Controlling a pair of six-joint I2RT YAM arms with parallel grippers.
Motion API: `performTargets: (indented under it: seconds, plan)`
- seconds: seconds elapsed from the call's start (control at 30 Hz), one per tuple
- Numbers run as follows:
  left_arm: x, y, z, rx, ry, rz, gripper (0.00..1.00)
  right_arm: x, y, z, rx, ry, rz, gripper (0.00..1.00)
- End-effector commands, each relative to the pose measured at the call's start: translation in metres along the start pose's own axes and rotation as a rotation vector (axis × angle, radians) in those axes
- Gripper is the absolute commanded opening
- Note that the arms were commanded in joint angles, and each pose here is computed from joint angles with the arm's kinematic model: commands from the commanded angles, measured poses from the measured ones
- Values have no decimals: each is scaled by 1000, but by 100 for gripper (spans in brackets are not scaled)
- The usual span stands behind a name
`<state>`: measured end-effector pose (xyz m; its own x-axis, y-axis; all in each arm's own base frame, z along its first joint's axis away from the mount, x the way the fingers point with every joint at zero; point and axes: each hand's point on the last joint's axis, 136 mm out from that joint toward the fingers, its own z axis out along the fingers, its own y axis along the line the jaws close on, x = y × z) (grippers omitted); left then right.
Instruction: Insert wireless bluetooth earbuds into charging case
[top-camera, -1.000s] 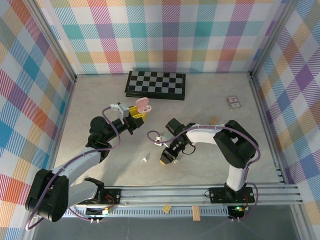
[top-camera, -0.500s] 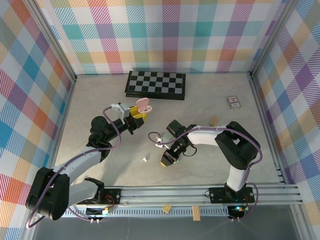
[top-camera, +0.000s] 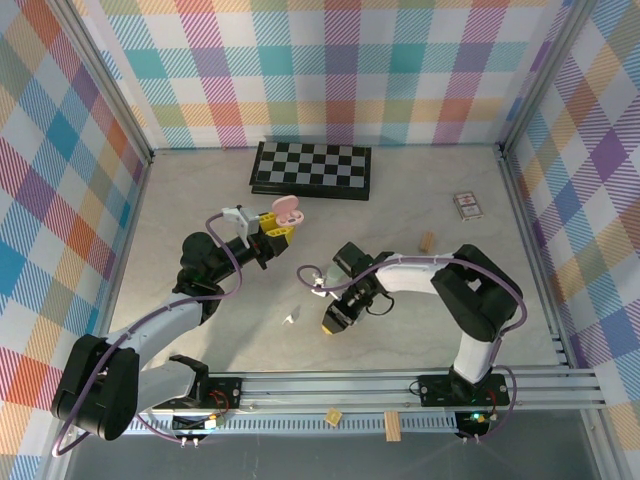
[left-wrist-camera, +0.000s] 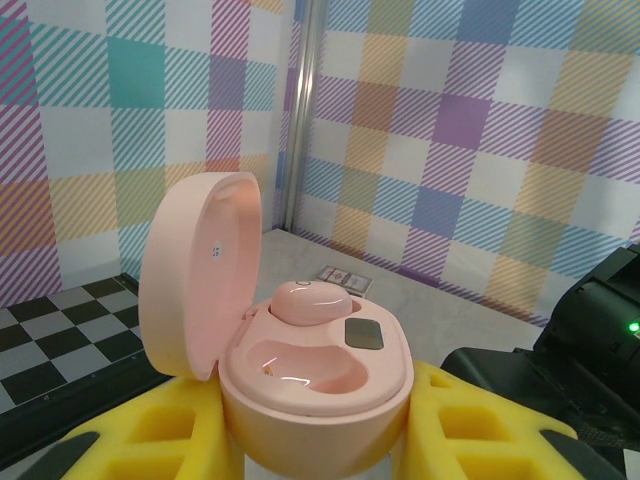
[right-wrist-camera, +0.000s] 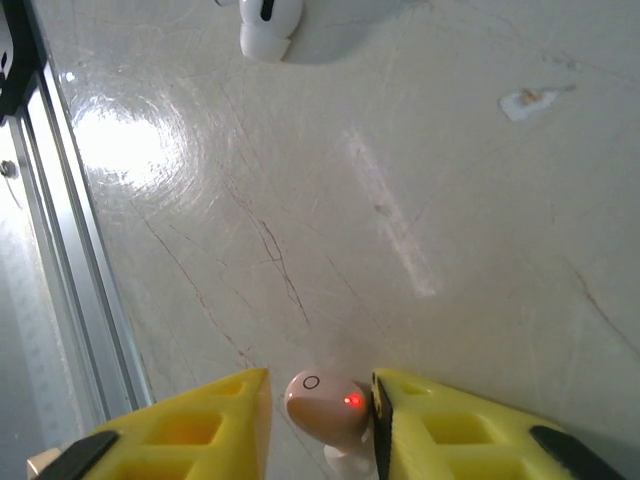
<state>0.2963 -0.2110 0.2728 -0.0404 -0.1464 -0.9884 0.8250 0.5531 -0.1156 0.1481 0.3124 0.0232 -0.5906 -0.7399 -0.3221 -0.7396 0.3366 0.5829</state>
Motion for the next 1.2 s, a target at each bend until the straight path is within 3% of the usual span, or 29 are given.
performTargets:
  seconds: [0.0, 0.4, 0.57, 0.77, 1.17]
  plan:
    - [-20, -3, 0, 19, -50, 28, 24, 3, 7, -3, -8, -27, 37, 38]
    - [-20, -3, 0, 20, -56, 28, 24, 11, 23, 1, -58, -14, 53, 38]
    - [-20, -4, -1, 22, -56, 29, 24, 5, 19, -4, -4, -25, 23, 37]
    - [-20, -5, -2, 23, -58, 29, 24, -7, 14, -6, 26, -14, -54, 43]
    - [-25, -5, -2, 13, -52, 44, 24, -5, 18, 14, -73, 58, -98, 46]
